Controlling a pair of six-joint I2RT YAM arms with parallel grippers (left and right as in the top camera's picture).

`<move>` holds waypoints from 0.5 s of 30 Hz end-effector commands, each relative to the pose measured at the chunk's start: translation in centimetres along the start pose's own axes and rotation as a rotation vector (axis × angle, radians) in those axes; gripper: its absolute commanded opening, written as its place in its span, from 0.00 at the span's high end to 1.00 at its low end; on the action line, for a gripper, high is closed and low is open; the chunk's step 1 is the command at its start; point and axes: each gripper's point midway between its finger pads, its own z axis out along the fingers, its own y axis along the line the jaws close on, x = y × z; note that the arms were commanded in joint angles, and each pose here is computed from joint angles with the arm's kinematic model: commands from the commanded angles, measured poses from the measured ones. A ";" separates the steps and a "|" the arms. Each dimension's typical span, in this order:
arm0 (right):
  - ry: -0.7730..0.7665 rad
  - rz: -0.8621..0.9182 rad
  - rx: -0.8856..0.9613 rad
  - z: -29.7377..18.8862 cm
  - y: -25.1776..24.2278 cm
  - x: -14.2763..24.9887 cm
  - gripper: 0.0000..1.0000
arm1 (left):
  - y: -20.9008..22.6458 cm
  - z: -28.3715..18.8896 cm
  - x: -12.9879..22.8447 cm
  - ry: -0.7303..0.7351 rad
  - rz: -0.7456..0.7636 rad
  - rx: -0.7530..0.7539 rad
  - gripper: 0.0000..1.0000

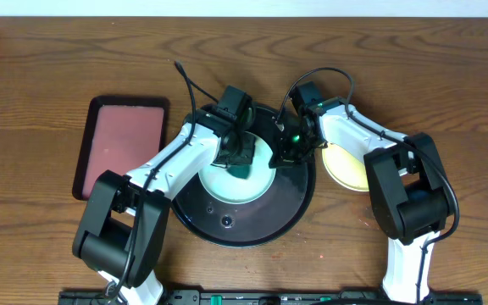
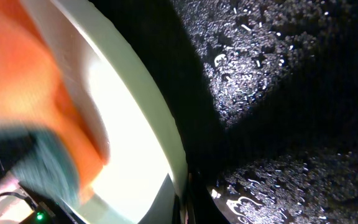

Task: Clean dirty plates on tray and stack at the side
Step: 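Scrub the mint plate with the sponge while right gripper holds its rim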

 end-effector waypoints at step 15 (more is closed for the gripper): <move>0.032 0.019 0.008 1.0 -0.6 0.8 0.99 | -2.4 -1.3 6.4 0.290 0.033 0.179 0.92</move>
